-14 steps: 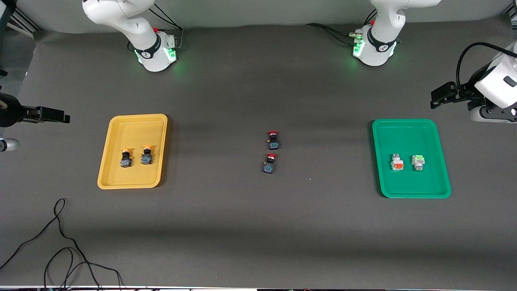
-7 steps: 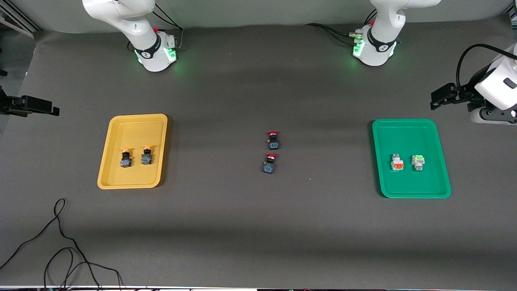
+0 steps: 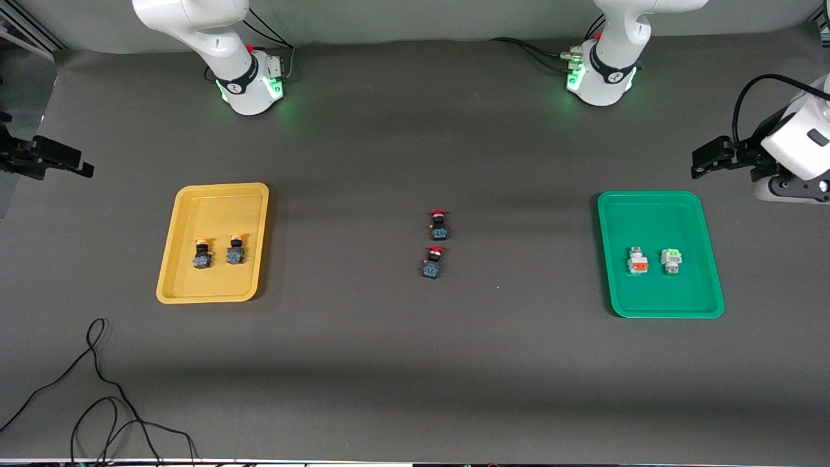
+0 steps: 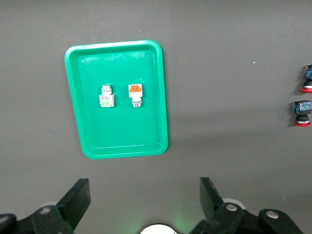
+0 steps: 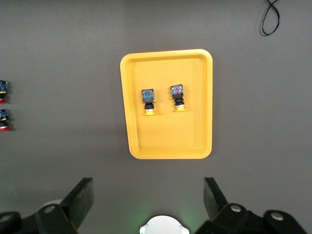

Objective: Place green and yellow buttons in trays

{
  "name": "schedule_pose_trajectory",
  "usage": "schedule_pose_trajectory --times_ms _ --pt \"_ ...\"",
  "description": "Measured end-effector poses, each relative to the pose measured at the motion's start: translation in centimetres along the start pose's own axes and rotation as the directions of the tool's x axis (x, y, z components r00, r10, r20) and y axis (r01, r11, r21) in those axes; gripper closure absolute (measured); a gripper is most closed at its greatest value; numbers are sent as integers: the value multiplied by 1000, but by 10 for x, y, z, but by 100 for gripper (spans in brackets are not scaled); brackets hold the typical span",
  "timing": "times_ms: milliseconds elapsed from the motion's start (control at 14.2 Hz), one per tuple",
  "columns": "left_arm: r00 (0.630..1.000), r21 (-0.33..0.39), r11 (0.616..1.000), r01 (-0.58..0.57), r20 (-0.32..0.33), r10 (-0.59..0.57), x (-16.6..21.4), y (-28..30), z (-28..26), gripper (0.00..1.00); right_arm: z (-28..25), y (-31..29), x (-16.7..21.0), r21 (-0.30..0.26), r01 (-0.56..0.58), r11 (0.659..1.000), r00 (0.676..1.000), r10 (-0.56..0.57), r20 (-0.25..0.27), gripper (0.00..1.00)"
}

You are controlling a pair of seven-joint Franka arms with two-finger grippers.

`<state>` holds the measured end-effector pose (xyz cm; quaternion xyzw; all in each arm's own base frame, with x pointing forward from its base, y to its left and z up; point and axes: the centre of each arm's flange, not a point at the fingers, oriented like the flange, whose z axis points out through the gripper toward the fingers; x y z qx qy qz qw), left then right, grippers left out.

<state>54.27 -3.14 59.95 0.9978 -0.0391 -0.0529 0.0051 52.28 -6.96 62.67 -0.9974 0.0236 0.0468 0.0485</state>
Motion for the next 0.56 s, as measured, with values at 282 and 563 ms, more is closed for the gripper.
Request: schedule_pose_trajectory --times_ms 282,563 --pt "1000 3 1000 -1 -6 1 2 -1 -2 0 -16 3 -11 -28 -1 1000 999 0 -36 0" --pt "1000 13 1000 -5 -10 5 2 -1 -4 0 -17 -2 -10 -57 11 998 999 -13 -39 0"
